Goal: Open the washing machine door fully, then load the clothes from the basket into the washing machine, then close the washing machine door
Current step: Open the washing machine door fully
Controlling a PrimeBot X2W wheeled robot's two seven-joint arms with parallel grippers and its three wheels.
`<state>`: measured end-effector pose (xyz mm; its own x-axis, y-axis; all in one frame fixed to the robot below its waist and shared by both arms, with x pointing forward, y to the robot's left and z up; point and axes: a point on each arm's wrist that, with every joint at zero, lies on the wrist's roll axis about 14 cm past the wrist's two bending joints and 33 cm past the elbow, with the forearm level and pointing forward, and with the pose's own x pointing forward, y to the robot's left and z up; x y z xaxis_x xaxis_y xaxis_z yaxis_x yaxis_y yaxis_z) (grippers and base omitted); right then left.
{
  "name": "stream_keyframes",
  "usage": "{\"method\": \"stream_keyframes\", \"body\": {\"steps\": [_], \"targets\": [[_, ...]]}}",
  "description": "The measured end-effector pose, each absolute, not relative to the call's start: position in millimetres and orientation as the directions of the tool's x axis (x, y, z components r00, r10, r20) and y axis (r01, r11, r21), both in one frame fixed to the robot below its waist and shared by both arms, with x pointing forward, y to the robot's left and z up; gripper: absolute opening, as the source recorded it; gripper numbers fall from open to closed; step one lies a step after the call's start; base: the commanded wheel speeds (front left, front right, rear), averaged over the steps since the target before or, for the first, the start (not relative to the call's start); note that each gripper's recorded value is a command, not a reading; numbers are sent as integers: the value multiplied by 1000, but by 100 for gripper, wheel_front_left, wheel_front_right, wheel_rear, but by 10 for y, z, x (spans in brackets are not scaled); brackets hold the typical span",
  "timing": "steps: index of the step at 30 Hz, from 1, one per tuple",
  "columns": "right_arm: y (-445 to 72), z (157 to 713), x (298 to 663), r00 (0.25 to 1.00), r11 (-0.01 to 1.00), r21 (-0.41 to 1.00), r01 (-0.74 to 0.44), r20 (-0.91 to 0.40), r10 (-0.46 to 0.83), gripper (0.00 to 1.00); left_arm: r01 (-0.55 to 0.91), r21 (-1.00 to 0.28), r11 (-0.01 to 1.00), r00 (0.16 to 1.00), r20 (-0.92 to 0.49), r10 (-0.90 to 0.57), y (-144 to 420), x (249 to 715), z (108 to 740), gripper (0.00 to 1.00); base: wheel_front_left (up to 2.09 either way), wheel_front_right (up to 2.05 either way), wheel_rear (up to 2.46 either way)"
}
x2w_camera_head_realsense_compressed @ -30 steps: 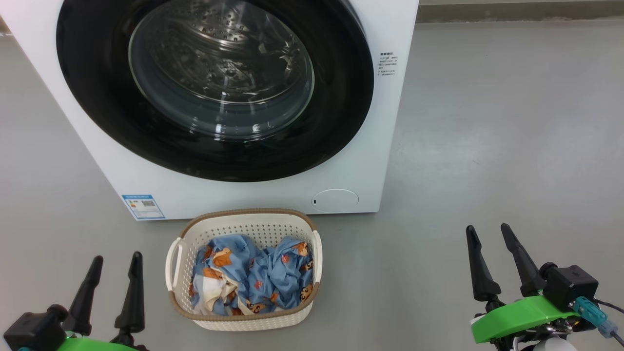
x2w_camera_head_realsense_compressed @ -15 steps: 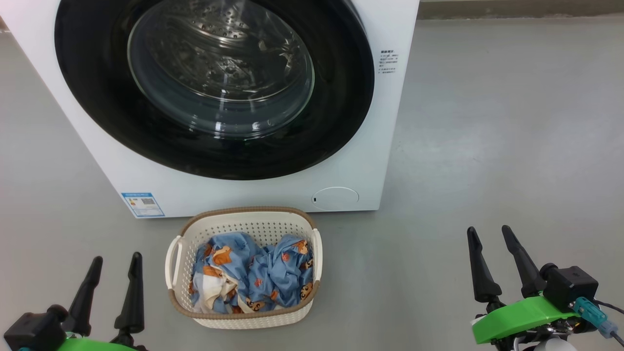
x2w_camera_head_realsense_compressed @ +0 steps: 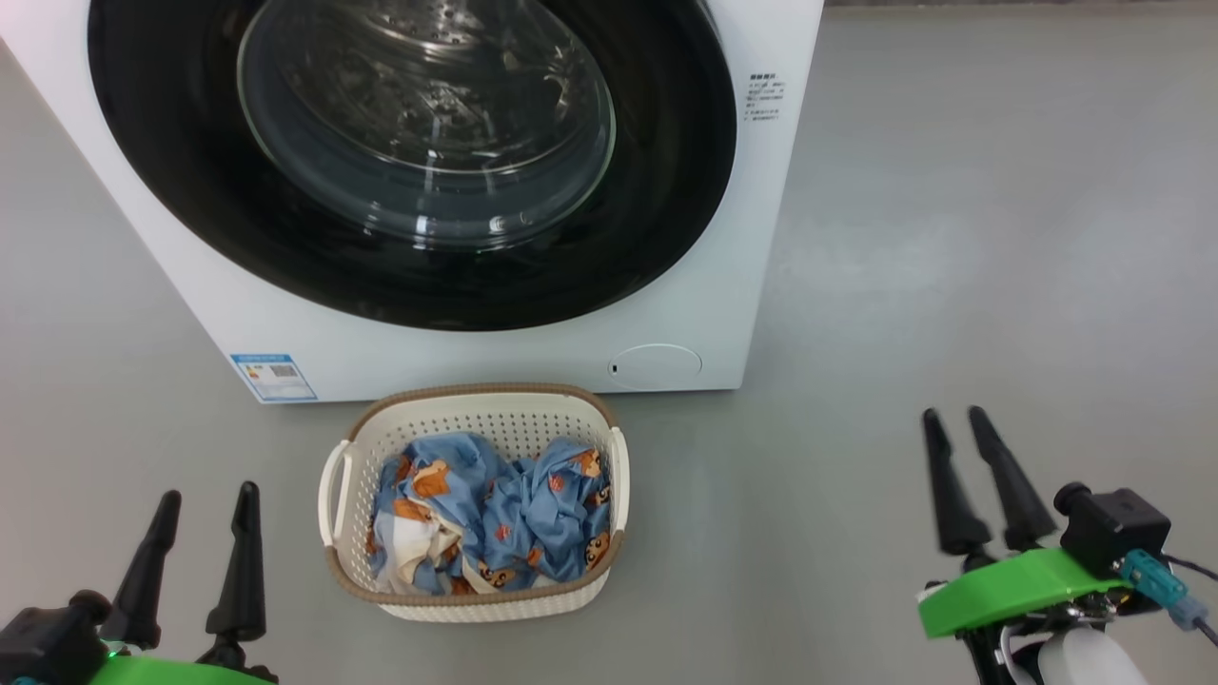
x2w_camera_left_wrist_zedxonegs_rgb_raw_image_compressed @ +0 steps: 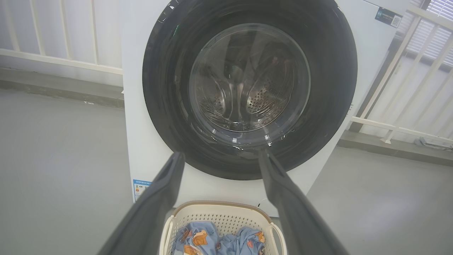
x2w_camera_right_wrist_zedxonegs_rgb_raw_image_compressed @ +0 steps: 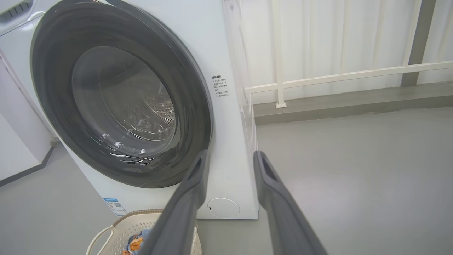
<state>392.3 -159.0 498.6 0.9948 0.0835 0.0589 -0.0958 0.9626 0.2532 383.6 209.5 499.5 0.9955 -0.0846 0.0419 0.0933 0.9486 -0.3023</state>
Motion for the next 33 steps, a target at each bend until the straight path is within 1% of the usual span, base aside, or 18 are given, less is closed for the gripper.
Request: {"method": "stream_keyframes", "body": {"steps": [16,24,33], "targets": [[-1737,5416,4384,980,963,256,-84,196,34,0,58,-302,951,998,4,-59,2295,3869,4892,100,0,0,0],[-1847,5708,4740,964,928,362,-87,267,-14,0,48,-289,956,998,-12,-54,2392,3922,4853,100,0,0,0],[-1797,5643,5122,973,866,489,-106,232,-12,0,37,-276,961,998,-31,-48,2515,4009,4808,100,0,0,0]]}}
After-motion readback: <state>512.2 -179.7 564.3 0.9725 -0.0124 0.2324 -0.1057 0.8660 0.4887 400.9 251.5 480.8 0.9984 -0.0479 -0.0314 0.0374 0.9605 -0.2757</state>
